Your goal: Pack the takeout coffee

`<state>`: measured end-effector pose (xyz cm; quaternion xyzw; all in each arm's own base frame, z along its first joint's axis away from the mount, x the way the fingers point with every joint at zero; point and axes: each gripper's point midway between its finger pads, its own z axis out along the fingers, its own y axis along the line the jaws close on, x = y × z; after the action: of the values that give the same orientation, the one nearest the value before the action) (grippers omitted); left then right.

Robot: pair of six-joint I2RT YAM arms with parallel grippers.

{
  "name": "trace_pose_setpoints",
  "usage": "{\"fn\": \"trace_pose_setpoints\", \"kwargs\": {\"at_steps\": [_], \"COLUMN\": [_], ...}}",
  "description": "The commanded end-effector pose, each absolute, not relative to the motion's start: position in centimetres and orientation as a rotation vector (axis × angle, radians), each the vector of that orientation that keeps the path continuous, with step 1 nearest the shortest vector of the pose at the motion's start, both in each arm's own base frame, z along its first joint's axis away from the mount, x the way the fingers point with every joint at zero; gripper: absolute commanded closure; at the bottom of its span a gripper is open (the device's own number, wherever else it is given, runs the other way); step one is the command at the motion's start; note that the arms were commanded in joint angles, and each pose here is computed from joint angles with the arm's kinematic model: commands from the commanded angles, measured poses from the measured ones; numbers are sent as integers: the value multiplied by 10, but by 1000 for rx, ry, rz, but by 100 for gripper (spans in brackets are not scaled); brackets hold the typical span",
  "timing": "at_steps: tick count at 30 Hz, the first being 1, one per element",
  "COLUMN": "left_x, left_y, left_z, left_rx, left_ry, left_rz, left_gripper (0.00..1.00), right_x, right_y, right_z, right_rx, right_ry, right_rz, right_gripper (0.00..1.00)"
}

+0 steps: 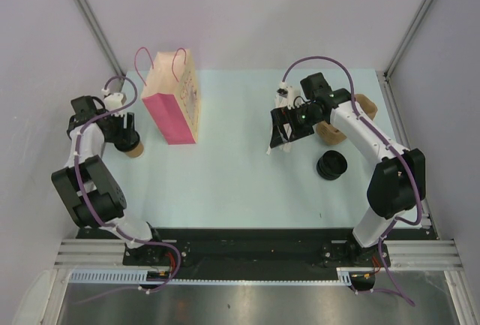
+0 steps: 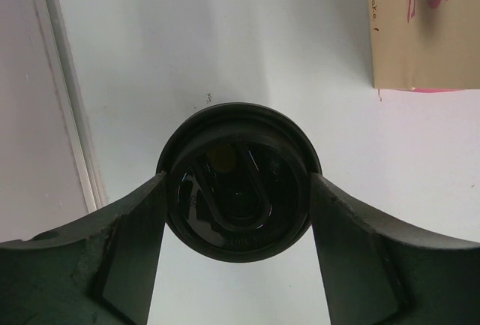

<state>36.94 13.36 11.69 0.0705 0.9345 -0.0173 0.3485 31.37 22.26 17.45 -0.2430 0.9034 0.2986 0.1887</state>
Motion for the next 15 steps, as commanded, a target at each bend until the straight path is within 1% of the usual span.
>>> {"fn": "trace_pose_setpoints", "kwargs": {"at_steps": [1, 2, 5, 7, 9, 15], "left_x": [376, 375, 373, 372, 372, 369], "left_y": [132, 132, 130, 129, 129, 132], "left_z": [123, 125, 131, 133, 138, 163], "left_rx": [171, 175, 178, 178, 183, 175], "left_ry": [2375, 2372, 2366, 2367, 2362, 2335], "left_rz": [-50, -47, -46, -47, -44, -3], "left_gripper": [21, 15, 8, 6, 1, 0], "right_x": [321, 321, 320, 319, 319, 319], "right_y": [223, 224, 224, 224, 225, 224], "right_z": [183, 183, 183, 184, 185, 193], "right_rx": [-695, -695, -698, -699, -702, -715], "right_ry": [2511, 2509, 2510, 2508, 2501, 2478], "right_rz": [838, 840, 846, 848, 851, 844], "right_gripper": [0, 0, 0, 0, 0, 0]}}
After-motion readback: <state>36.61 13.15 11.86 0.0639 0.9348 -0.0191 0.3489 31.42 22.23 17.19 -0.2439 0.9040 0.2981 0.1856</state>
